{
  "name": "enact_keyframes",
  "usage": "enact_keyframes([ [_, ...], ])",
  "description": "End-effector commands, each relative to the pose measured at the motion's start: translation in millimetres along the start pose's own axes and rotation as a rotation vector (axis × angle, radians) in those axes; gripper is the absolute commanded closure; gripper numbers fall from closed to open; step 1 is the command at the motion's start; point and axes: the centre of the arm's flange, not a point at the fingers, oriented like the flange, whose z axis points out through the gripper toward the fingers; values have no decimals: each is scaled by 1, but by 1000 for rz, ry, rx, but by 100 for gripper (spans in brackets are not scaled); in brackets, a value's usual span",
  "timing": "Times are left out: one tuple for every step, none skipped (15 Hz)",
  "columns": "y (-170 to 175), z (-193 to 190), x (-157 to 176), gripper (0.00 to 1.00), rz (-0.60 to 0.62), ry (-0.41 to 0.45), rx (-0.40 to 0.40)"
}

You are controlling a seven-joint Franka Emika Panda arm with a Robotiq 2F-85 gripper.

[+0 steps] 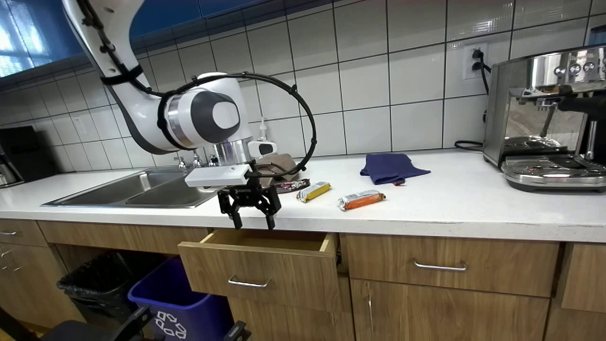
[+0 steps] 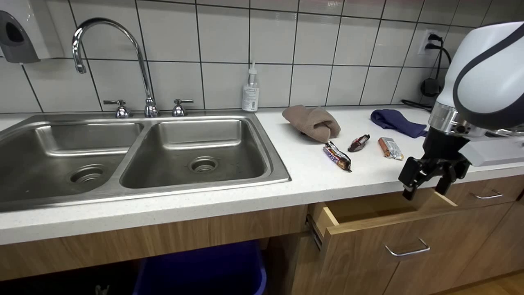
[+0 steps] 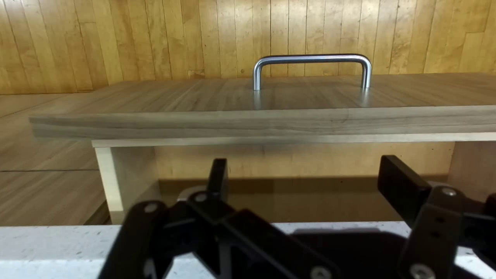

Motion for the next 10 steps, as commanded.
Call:
enact_keyframes([
  [-3,14,16,0,10,5,-18],
  [-3,17,18,0,11,7,-20],
  [-3,21,20,0,13,8,-20],
  [-4,23,22,0,14,9,-21],
  [-4,27,24,0,16,11,-20],
  [-5,30,27,0,18,14,-18],
  [-6,33,29,0,20,16,-15],
  [-7,36,32,0,22,18,-15],
  [-7,39,34,0,23,19,-14],
  [-8,42,36,0,25,19,-9],
])
